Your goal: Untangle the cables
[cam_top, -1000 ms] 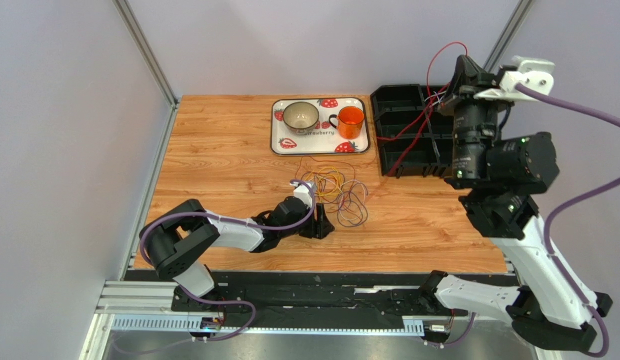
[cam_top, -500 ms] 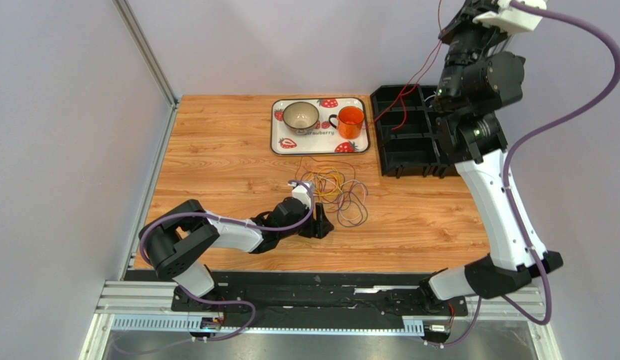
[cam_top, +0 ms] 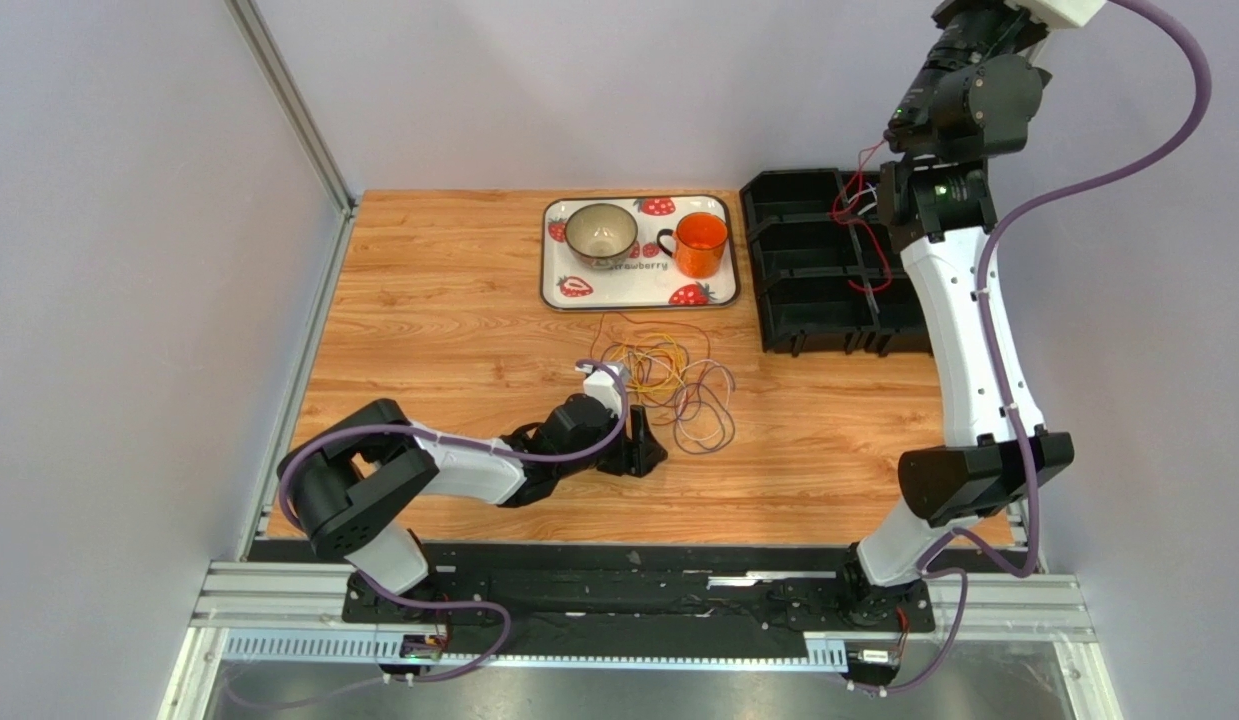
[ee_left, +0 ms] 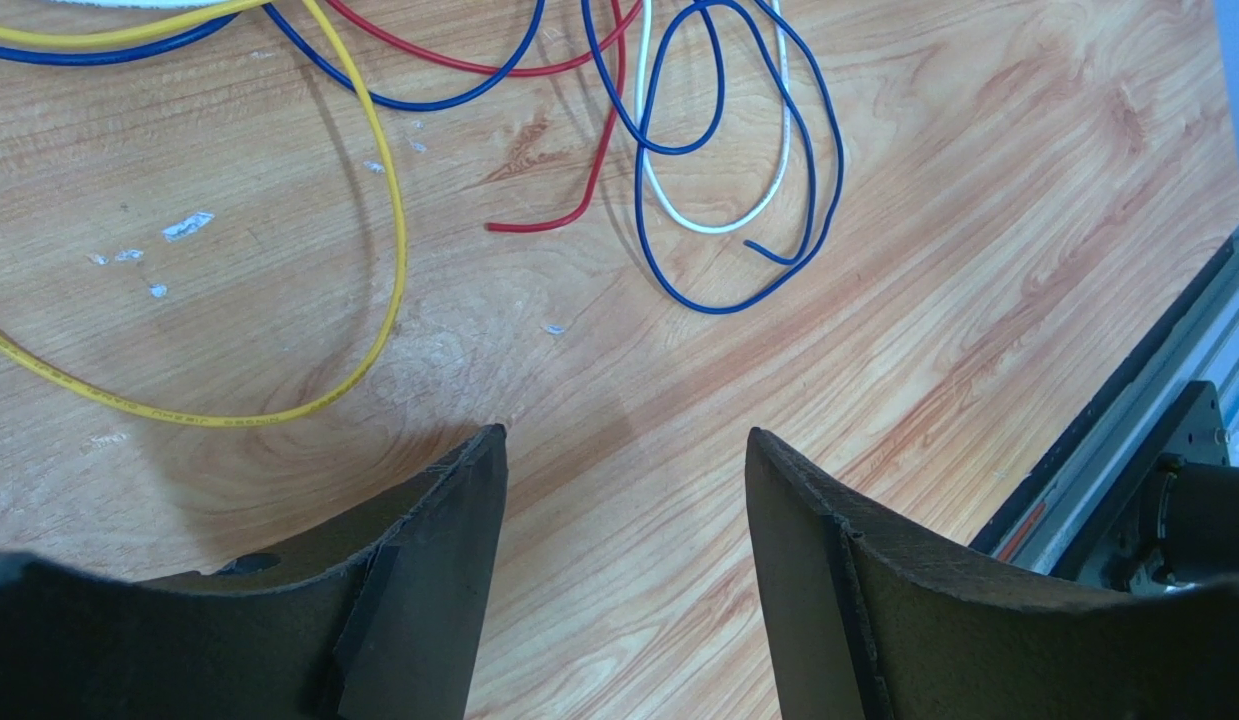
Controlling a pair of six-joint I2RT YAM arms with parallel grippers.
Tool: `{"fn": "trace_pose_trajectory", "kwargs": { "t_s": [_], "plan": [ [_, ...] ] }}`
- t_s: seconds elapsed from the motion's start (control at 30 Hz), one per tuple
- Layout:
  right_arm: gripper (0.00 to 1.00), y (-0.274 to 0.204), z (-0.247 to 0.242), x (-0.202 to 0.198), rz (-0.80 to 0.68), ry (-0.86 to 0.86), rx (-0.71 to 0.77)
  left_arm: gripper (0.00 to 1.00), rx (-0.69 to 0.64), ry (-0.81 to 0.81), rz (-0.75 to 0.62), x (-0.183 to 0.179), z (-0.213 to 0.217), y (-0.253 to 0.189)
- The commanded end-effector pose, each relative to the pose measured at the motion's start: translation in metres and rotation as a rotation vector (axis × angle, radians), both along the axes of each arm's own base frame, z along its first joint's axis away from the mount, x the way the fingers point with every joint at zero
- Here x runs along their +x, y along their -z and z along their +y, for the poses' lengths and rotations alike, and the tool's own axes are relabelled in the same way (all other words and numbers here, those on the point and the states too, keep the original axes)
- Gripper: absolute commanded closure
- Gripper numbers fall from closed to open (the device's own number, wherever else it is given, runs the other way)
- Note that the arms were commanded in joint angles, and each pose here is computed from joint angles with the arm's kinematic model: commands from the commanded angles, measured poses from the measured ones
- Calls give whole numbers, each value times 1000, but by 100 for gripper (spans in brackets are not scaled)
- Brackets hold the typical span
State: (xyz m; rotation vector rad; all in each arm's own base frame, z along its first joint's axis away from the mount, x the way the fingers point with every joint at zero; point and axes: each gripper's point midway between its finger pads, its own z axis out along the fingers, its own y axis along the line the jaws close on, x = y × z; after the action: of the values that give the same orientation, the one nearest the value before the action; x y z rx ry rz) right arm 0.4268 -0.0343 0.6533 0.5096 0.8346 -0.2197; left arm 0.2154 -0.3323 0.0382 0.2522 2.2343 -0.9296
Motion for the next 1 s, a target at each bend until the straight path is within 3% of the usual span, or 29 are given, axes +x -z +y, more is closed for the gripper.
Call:
{"fn": "trace_pose_trajectory", "kwargs": {
  "t_s": [0.0, 0.4, 0.77, 0.97],
  "plan": [
    [100, -27, -24, -15, -158, 30, -12, 33, -37, 19, -36, 3, -9, -13],
    [100, -19, -90, -1, -206, 57, 48, 34, 4, 28, -17, 8, -17, -2],
    [100, 57, -152, 66, -100, 23, 127, 35, 37, 36, -9, 12, -21, 2],
    [100, 57, -159, 83, -122, -18, 141, 35, 52, 43, -6, 14, -24, 3]
  ]
}}
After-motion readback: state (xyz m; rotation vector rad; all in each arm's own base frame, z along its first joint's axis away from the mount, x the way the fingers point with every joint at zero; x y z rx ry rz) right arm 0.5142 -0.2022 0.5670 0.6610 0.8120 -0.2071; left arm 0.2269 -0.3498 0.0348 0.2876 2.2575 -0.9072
